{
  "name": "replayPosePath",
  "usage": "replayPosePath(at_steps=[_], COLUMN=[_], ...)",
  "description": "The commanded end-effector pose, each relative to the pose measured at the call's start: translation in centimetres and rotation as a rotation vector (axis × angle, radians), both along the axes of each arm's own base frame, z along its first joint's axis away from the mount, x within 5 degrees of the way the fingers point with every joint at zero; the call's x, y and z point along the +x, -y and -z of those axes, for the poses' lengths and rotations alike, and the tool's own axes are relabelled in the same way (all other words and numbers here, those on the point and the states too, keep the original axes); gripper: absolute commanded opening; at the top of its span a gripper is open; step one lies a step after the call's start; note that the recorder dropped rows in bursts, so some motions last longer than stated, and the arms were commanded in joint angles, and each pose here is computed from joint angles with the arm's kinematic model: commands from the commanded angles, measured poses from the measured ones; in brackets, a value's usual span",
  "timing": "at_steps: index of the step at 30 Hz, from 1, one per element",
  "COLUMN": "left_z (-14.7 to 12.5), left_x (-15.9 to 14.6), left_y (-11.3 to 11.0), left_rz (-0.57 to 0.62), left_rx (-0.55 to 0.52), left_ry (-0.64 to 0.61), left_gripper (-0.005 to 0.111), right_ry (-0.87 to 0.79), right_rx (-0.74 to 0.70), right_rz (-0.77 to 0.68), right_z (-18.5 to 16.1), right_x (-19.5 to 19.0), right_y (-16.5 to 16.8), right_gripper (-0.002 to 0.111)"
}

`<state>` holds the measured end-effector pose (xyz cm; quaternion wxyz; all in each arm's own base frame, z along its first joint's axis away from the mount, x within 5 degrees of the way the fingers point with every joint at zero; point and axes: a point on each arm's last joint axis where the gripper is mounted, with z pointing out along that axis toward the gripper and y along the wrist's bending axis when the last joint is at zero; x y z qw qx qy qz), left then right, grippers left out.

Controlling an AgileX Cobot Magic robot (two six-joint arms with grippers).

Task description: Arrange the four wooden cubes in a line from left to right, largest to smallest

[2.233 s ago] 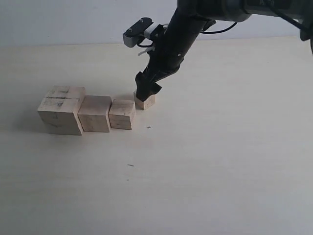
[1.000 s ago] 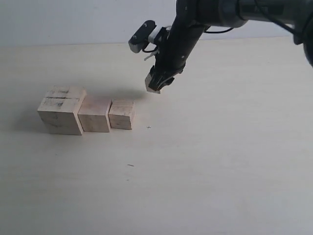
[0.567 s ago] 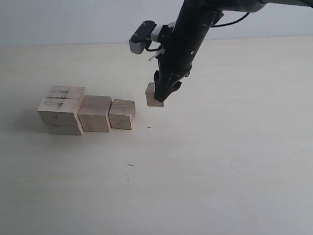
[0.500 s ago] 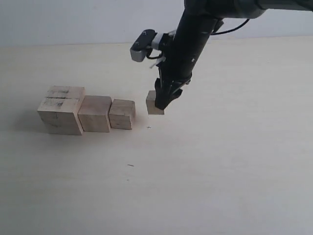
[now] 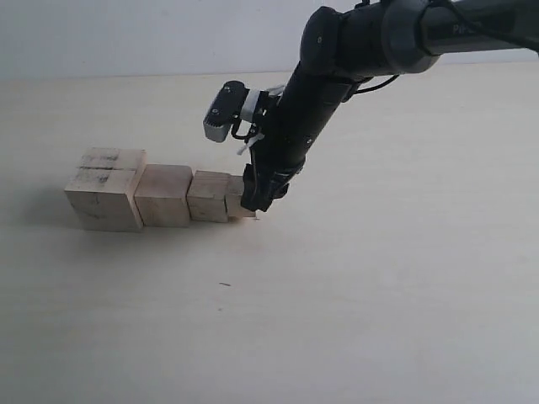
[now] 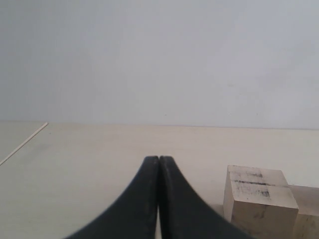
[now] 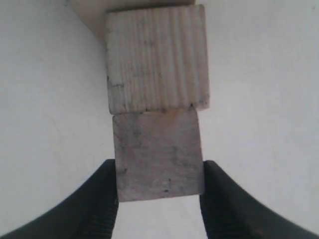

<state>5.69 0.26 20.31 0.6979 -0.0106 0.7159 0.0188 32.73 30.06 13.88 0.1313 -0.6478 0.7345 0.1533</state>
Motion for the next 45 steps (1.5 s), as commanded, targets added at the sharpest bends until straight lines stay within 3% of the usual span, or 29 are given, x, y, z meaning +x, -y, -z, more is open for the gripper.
replayPosePath(at_steps=[1,23,27,30,32,36,39,43,45], left_z=[-0.1,-0.1,-0.1,-0.1,-0.1,-0.1,-0.1,-0.1,-0.1], left_x=[-0.1,-0.1,-0.1,-0.1,-0.1,-0.1,-0.1,-0.1,-0.1], left_y=[0.0,0.0,0.0,0.0,0.0,0.0,0.0,0.0,0.0], left_rz=[-0.001,-0.001,-0.001,-0.001,-0.001,-0.001,-0.001,-0.001,-0.001], left_rx=[-0.004,-0.004,-0.004,-0.004,-0.004,-0.004,-0.004,-0.004,-0.004], left_ry=[0.009,0.009,0.009,0.009,0.009,0.009,0.009,0.009,0.009], left_gripper=[0.002,0.002,0.002,0.002,0.002,0.002,0.002,0.002,0.002], right_ry=[0.028,0.116,0.134,0.126,0.127,0.126,0.106,0.147,0.177], right_rx=[0.001,0.009,0.017,0.016,0.018,0.027,0.059,-0.028,-0.039], right_rz=[-0.017,-0.125,-0.115,-0.117,-0.115,-0.083,0.082,0.1,0.202], right_z=[1.4,2.0,1.9,1.9,1.9,1.6,-2.2,-9.5,-13.5], right_x=[0.2,0.7,0.8,0.8,0.8,0.9,1.3,0.8,0.2], right_y=[-0.4,-0.6,-0.7,-0.6,-0.7,-0.7,-0.9,0.6,2.0], right_gripper=[0.0,0.0,0.023,0.053,0.067,0.079,0.08,0.078,0.068])
